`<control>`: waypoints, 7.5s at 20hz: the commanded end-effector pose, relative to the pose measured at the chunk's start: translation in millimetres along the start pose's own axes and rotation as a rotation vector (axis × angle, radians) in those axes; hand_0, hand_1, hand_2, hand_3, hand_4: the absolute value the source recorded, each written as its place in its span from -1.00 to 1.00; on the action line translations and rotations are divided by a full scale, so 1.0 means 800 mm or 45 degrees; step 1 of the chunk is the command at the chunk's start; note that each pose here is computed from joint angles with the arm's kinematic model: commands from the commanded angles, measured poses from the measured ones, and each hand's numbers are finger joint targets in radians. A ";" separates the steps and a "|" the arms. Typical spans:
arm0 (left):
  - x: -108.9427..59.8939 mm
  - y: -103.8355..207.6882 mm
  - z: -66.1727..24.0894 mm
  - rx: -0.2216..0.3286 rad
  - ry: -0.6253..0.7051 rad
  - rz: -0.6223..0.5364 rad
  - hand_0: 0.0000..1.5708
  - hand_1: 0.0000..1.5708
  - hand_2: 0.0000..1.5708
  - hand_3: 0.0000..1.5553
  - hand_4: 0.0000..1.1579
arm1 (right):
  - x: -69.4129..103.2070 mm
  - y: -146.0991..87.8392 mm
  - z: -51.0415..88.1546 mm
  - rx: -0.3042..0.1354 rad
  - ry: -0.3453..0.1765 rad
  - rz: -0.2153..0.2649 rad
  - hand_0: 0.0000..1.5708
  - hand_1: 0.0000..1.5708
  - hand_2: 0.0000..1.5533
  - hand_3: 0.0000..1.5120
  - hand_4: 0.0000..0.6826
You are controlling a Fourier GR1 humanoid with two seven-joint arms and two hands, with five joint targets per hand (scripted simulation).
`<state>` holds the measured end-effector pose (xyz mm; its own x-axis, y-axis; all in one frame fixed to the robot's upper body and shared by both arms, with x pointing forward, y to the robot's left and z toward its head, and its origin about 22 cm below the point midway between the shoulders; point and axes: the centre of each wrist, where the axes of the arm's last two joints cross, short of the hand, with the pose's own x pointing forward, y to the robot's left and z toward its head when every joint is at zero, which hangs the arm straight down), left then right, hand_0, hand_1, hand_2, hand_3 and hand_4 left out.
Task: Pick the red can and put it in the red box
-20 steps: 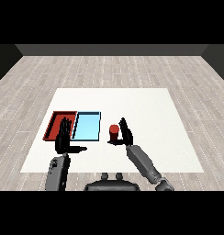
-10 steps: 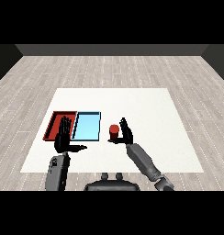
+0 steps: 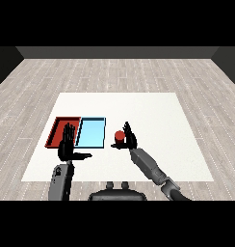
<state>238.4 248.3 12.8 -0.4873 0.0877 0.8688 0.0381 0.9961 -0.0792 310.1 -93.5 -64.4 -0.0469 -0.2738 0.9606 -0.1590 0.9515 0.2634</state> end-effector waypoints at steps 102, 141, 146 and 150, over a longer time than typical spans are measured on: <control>-0.050 -0.179 -0.042 -0.318 0.354 0.058 -1.00 -1.00 -1.00 -1.00 -1.00 | 0.154 0.050 0.009 0.083 -0.576 0.244 0.86 0.86 0.85 0.83 0.94; -0.056 -0.243 -0.042 -0.067 0.444 0.049 1.00 1.00 0.98 0.90 0.94 | 0.160 0.077 0.025 0.164 -0.556 0.126 0.89 0.89 0.86 0.84 0.89; -0.064 -0.211 -0.039 -0.014 0.305 0.061 1.00 1.00 0.99 0.91 0.96 | 0.160 0.105 0.011 0.187 -0.549 0.099 0.90 0.90 0.85 0.84 0.87; -0.057 -0.217 -0.040 -0.006 0.230 0.089 1.00 1.00 1.00 0.95 0.98 | 0.145 0.103 0.018 0.147 -0.475 0.200 0.18 0.18 0.20 -0.30 -1.00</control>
<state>281.7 75.8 -7.8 -0.2472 0.1033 0.9635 0.0472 0.9944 -0.0945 276.1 -55.3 77.2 -0.4657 -0.2363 0.8528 -0.2434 0.9607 0.1333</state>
